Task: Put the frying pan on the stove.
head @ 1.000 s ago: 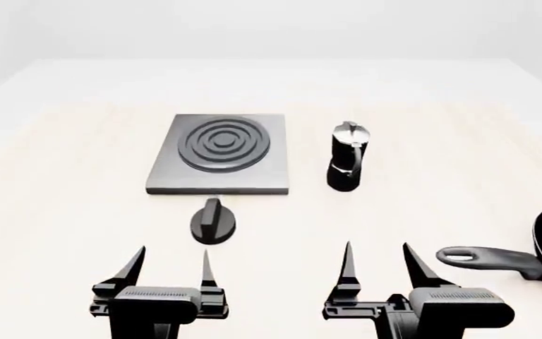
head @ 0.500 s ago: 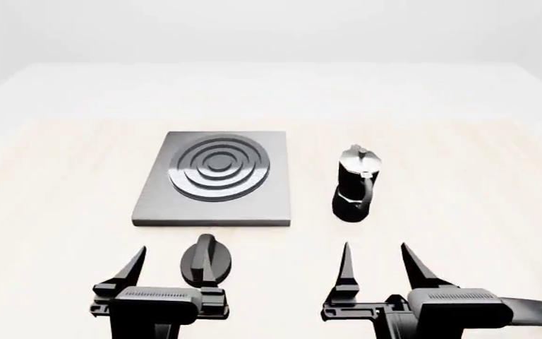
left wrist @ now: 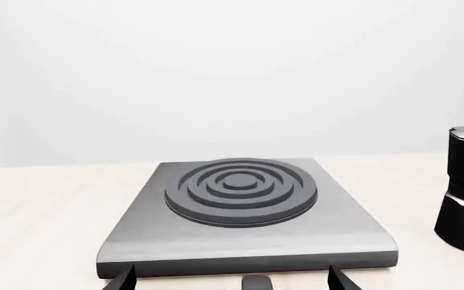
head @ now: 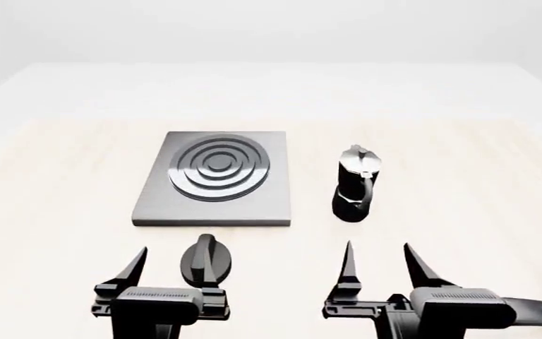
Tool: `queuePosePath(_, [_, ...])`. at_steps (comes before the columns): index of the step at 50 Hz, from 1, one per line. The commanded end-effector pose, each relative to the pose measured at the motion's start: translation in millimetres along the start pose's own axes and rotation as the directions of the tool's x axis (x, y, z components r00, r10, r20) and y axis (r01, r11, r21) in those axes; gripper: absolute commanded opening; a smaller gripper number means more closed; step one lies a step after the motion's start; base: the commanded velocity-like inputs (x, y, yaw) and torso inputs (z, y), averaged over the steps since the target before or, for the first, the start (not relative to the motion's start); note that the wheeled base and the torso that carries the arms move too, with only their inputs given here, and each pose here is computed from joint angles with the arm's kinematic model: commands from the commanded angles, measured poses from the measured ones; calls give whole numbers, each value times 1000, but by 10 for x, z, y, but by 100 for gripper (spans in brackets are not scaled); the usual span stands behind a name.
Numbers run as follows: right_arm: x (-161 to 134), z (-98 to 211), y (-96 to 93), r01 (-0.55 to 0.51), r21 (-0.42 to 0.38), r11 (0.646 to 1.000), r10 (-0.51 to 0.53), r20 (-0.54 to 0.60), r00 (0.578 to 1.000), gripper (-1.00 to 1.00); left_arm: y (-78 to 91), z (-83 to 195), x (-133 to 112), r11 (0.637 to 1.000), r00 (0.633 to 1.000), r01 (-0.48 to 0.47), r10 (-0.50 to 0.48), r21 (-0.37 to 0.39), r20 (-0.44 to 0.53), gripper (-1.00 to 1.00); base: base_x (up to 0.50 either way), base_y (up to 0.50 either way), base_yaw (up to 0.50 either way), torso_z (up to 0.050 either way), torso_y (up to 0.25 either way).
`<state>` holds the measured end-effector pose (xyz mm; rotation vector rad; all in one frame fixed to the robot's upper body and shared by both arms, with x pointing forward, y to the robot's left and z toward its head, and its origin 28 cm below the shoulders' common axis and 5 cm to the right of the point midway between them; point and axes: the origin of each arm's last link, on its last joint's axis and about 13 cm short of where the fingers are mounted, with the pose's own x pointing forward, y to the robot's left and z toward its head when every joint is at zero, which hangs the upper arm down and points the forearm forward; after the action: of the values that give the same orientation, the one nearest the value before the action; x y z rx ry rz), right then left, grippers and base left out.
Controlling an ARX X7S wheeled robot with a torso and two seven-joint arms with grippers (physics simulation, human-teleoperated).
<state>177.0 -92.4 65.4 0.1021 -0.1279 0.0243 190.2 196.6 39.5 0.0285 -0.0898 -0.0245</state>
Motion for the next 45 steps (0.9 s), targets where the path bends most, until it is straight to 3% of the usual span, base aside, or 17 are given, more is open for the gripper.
queuePosePath(1, [61,107,73,80,30,996,-81,2,997,100,-14,-17,8,1000,1000,5,-5,1,-6,100,0,0,0,0,0])
queuePosePath(2, [88,148,91,60,76,995,-61,14,998,100,-18,-20,2,1000,1000,6,-6,2,-7,100,0,0,0,0,0])
queuePosePath(9, [237,186,158,206,72,976,-210,53,976,100,0,-11,13,1000,1000,0,0,-2,-6,100,0,0,0,0,0])
queuePosePath(14, [287,247,190,277,126,953,-286,68,956,100,-1,4,-4,1000,1000,-4,4,-3,-1,100,0,0,0,0,0])
queuePosePath(16, [296,285,198,320,90,943,-331,169,928,100,5,7,-3,1000,1000,-6,6,-8,0,100,0,0,0,0,0])
queuePosePath(20, [310,308,235,356,146,923,-377,150,914,100,5,13,-3,1000,1000,-6,6,-13,2,100,0,0,0,0,0])
queuePosePath(26, [361,368,207,457,239,857,-492,117,862,100,1,6,5,1000,1000,-3,3,-9,-1,100,0,0,0,0,0])
queuePosePath(32, [452,476,185,579,318,751,-639,129,759,100,-2,-1,7,1000,1000,0,0,-9,-4,100,0,0,0,0,0])
queuePosePath(34, [486,494,186,592,336,733,-657,120,745,100,0,0,7,1000,1000,0,0,-10,-5,100,0,0,0,0,0])
queuePosePath(35, [522,516,181,612,362,703,-685,112,720,100,4,-3,11,1000,1000,-1,1,-11,-6,100,0,0,0,0,0])
queuePosePath(37, [543,538,181,621,371,690,-698,117,706,100,5,-3,11,1000,1000,-2,1,-11,-6,100,0,0,0,0,0])
queuePosePath(41, [626,582,182,661,434,612,-756,73,651,100,10,0,6,1000,1000,-3,3,-15,-3,100,0,0,0,0,0])
queuePosePath(43, [643,591,195,659,437,612,-757,84,648,100,13,-1,7,1000,1000,-5,5,-15,-3,100,0,0,0,0,0])
queuePosePath(44, [649,598,207,679,449,581,-776,55,628,100,19,2,7,1000,1000,-7,7,-16,-3,100,0,0,0,0,0])
queuePosePath(45, [655,603,212,679,450,580,-777,58,626,100,21,5,6,1000,1000,-7,7,-16,-2,100,0,0,0,0,0])
